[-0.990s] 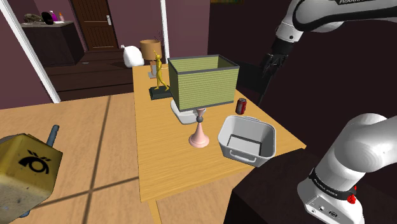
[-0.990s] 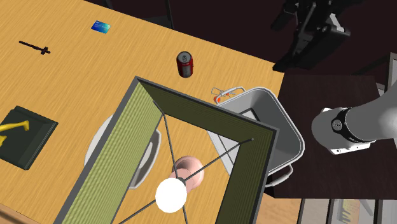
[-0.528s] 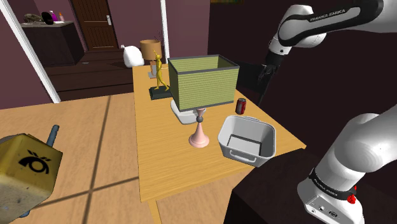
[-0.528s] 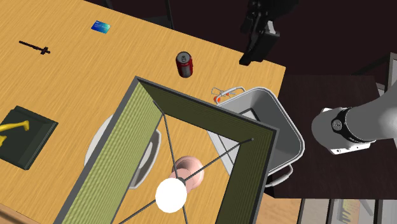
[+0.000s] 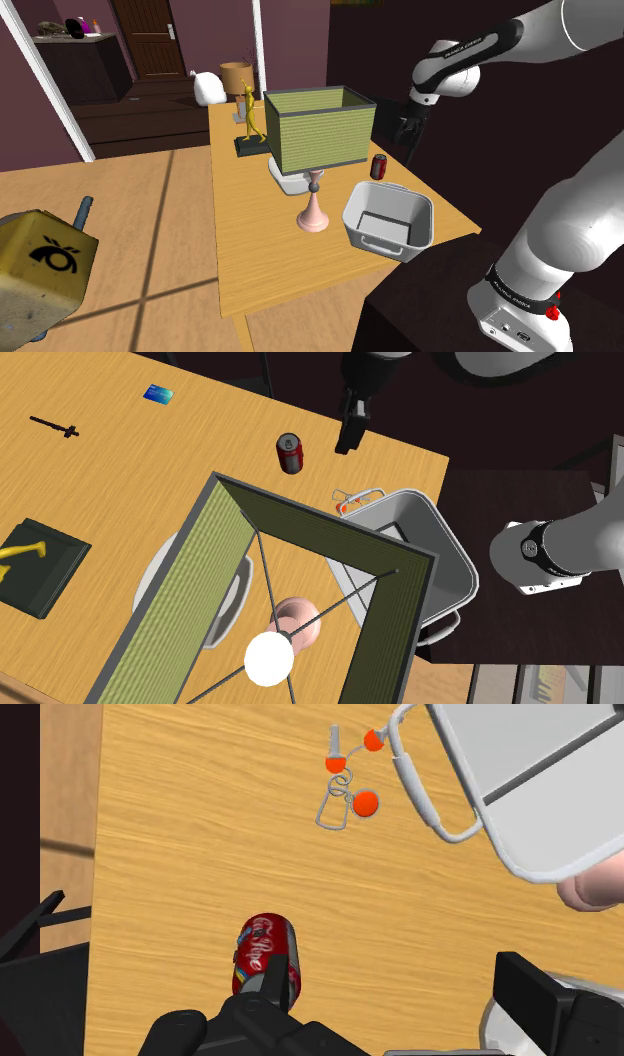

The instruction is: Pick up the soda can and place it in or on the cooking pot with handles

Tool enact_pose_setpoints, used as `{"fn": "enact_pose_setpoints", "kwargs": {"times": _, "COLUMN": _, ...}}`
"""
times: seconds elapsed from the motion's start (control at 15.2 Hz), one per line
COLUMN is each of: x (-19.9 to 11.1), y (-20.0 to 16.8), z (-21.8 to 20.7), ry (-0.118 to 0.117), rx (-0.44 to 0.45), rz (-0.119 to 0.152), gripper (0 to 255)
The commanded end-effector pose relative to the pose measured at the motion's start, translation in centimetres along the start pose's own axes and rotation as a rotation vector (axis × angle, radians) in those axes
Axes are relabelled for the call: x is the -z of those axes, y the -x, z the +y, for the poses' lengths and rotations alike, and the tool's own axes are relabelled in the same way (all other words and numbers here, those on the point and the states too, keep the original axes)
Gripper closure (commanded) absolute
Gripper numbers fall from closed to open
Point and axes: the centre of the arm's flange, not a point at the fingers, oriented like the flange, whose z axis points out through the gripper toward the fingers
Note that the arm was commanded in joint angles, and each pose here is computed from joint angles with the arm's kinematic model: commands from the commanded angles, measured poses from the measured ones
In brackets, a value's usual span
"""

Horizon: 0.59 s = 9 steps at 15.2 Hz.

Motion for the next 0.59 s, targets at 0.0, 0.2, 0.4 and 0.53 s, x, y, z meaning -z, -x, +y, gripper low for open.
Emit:
{"fn": "enact_pose_setpoints", "kwargs": {"times": 0.0, "x": -2.3, "y": -1.2, "z": 1.5, "ry": -0.002, "rx": 0.002, "rz": -0.003, "gripper": 0}}
{"fn": "enact_pose_setpoints", "kwargs": {"times": 0.2, "x": -5.3, "y": -2.7, "z": 3.7, "ry": -0.007, "rx": 0.003, "rz": -0.008, "gripper": 0}}
{"fn": "enact_pose_setpoints", "kwargs": {"times": 0.4, "x": -8.4, "y": -4.3, "z": 5.8, "ry": -0.012, "rx": 0.005, "rz": -0.013, "gripper": 0}}
{"fn": "enact_pose_setpoints", "kwargs": {"times": 0.53, "x": -10.5, "y": -5.3, "z": 7.2, "ry": -0.015, "rx": 0.006, "rz": -0.017, "gripper": 0}}
